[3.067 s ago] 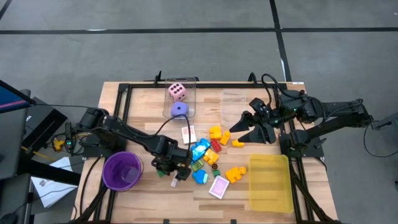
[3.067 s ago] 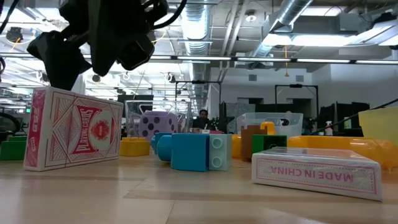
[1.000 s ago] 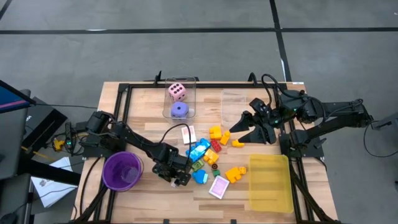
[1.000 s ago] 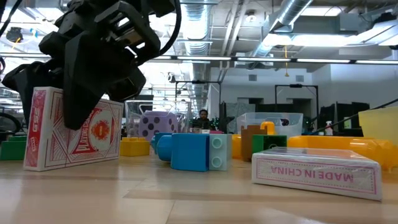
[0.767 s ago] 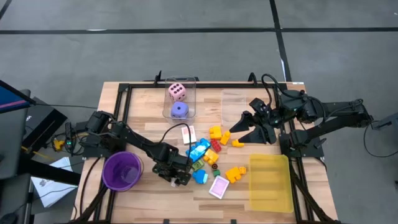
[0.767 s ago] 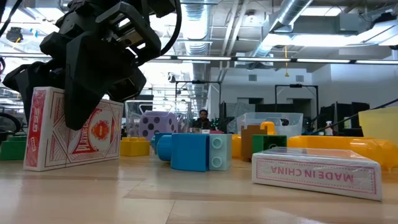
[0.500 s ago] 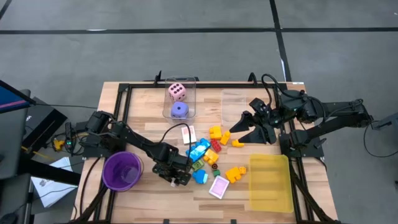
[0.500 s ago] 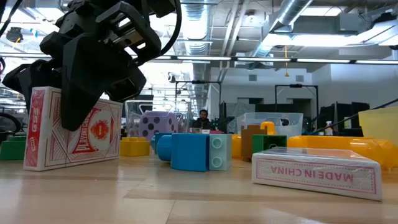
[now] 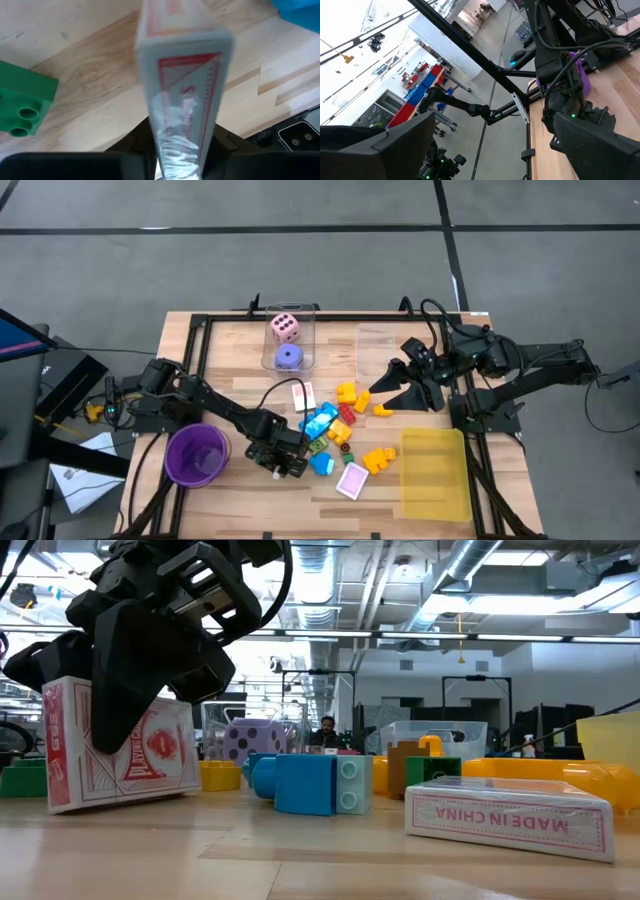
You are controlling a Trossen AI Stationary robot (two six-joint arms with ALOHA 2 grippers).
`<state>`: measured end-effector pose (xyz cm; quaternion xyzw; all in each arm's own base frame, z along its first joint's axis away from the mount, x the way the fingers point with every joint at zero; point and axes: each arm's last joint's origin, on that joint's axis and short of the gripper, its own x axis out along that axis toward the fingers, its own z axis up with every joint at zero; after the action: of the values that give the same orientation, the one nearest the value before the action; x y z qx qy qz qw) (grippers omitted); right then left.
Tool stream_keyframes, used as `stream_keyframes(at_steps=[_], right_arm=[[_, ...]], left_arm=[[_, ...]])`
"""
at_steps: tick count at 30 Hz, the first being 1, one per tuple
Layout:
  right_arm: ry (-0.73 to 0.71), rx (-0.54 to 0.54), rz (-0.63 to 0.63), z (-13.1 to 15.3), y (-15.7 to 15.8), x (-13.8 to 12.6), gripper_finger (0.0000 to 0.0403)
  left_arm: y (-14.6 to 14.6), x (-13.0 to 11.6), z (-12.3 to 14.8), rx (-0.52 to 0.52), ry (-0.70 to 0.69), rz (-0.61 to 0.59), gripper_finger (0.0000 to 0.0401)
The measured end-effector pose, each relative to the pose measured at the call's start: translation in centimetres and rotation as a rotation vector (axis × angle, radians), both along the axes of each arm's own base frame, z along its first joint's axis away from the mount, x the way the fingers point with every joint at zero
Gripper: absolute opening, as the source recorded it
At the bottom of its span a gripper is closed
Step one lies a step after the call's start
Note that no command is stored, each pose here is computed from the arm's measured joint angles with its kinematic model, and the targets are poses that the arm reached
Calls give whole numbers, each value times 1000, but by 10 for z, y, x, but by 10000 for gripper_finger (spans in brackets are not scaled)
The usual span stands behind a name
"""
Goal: Pick & Place Toys
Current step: Put the red deck of cards into the right transparent bin
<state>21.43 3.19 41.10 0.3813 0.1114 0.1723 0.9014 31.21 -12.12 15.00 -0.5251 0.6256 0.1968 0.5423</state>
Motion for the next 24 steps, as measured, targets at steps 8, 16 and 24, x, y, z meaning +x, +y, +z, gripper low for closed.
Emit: stream_keyframes(at_steps=[8,16,24], right_arm=[[0,1,16,0,0,0,399],[0,1,15,0,0,0,399],[0,1,15,0,0,0,399]], left_arm=[[0,0,0,-1,-2,0,76],[0,0,0,-1,-3,-1,77],[1,0,3,5,-29,-22,74]])
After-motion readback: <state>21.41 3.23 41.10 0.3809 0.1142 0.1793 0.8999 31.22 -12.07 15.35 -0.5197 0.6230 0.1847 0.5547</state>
